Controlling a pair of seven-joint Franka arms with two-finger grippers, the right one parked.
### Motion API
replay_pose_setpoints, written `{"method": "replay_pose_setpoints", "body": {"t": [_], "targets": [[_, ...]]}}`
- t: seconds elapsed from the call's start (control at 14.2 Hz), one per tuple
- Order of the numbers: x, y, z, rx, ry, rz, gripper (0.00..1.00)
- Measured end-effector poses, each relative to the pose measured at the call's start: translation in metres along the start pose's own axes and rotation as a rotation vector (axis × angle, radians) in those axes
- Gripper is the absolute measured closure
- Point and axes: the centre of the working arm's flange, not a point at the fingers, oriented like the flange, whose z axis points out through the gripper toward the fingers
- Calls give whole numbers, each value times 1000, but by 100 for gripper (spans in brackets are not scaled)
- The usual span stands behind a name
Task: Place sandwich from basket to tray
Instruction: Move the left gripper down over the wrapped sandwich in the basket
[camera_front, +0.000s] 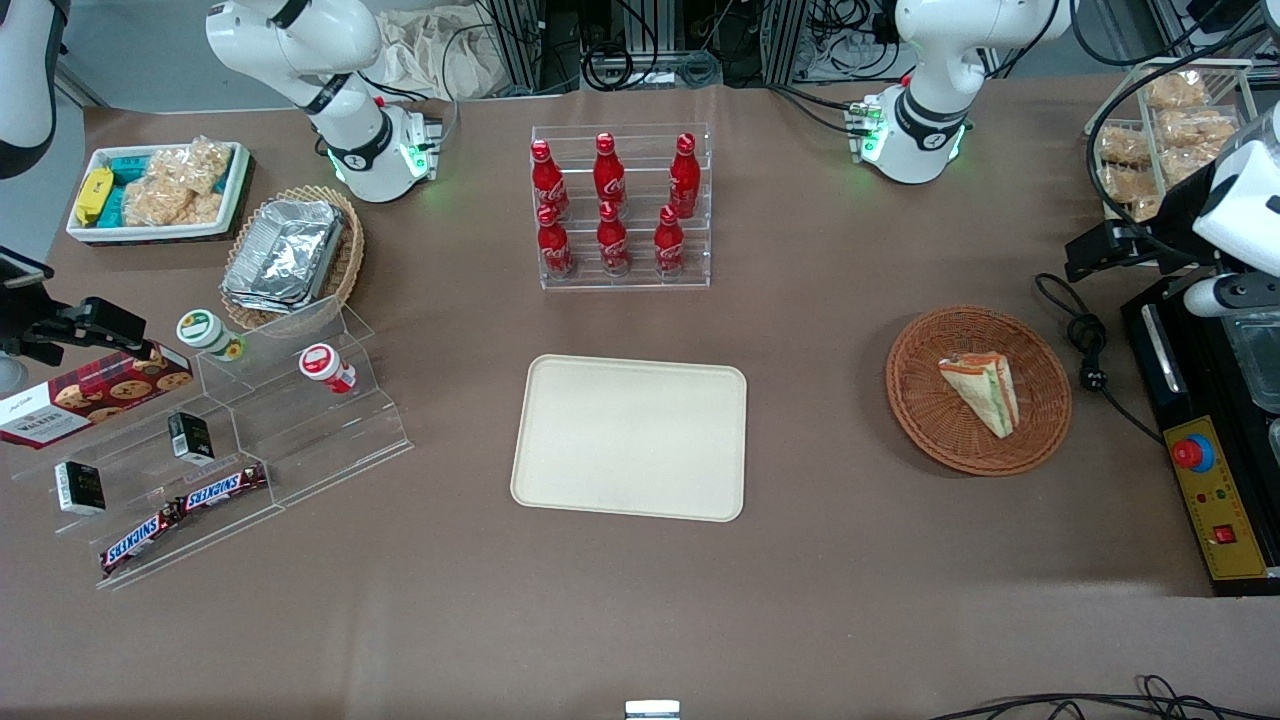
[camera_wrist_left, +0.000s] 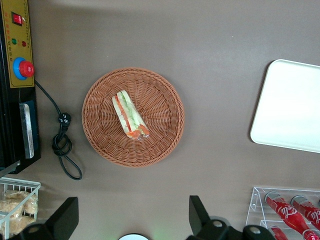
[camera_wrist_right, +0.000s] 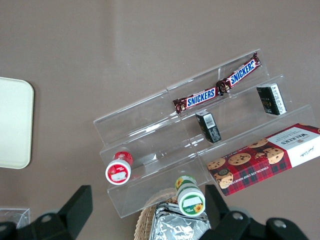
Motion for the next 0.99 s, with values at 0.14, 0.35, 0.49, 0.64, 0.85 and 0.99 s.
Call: {"method": "replay_pose_setpoints", "body": {"t": [0.14,0.35,0.49,0.64,0.85,0.99], "targets": [[0,0,0,0,-1,-2,0],[0,0,2,1,-8,-65,0],[3,0,11,5,-29,-163,0],[5,-1,33,12,-72,-272,0],[10,-8,89,24,-108,-362,1],[12,-17,134,27,-111,-427,1]]}}
